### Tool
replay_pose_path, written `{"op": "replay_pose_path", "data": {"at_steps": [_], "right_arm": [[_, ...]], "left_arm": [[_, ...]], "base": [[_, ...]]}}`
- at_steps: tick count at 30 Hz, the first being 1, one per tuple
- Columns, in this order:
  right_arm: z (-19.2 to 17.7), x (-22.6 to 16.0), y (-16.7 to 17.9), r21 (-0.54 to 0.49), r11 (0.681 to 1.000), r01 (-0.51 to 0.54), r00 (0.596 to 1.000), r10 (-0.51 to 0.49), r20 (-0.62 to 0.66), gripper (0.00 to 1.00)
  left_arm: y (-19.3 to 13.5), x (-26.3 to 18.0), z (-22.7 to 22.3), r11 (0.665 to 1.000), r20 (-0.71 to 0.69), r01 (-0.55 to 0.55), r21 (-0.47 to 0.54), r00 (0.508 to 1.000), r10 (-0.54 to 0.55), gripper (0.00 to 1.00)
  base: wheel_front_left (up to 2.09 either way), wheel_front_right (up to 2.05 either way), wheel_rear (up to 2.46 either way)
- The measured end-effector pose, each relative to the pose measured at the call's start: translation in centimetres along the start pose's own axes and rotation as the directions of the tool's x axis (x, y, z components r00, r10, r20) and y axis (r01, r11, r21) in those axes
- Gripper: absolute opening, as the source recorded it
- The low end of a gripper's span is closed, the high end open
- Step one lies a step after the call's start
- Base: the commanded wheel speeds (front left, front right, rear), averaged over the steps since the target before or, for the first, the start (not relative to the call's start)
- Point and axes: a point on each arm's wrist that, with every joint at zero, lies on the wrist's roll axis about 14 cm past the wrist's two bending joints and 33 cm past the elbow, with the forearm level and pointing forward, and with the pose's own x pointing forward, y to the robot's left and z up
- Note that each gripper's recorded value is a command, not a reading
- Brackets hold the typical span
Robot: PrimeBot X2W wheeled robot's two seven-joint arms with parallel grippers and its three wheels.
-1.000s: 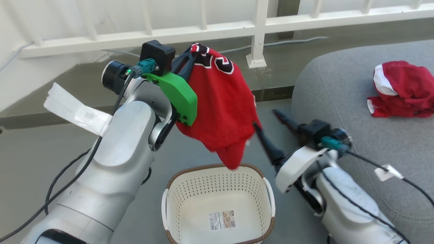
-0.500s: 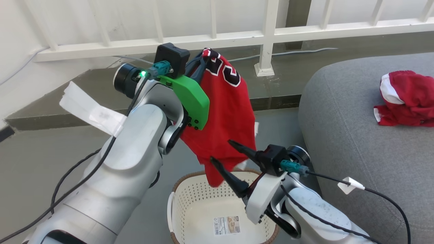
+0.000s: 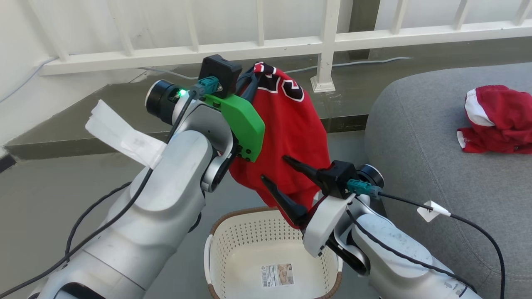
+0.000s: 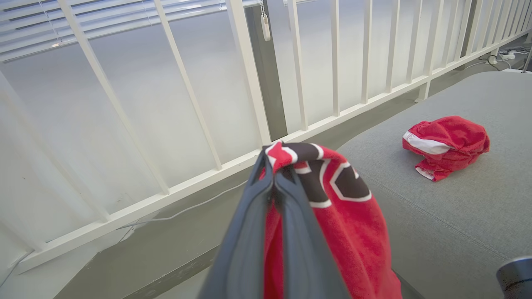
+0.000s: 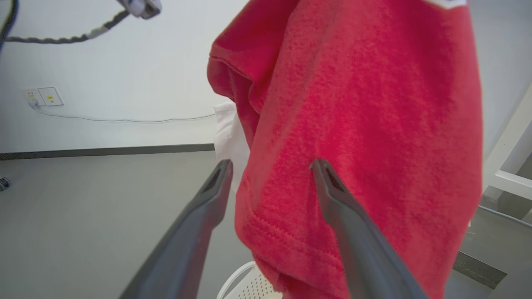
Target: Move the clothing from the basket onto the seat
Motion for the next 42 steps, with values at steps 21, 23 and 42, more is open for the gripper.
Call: {"op": "replay_pose_path", "data": {"at_steps": [21,23,42], "right_arm": [[-1.5,0.9,-3.1,-0.061,0.993,0.104,0.992,-0.108,-0.067,1.00],[-1.5,1.1,-3.0,-0.070,0.993,0.096,0.992,-0.101,-0.073,1.00],[-2.4,1.4,-4.4,-0.092,0.988,0.126,0.984,-0.136,-0.112,0.00]], "left_arm": [[-1.8,0.0,-0.3,0.999,-0.017,0.042,-0.031,0.999,-0.043,0.00],[-1.9,-0.1,-0.4,0.998,-0.017,0.046,-0.033,0.999,-0.046,0.00],[-1.6,0.2,-1.3,0.997,-0.041,0.021,-0.069,0.999,-0.024,0.00]], "base": [[0.00,0.00,0.00],[0.00,0.00,0.00],[0.00,0.00,0.00]]}}
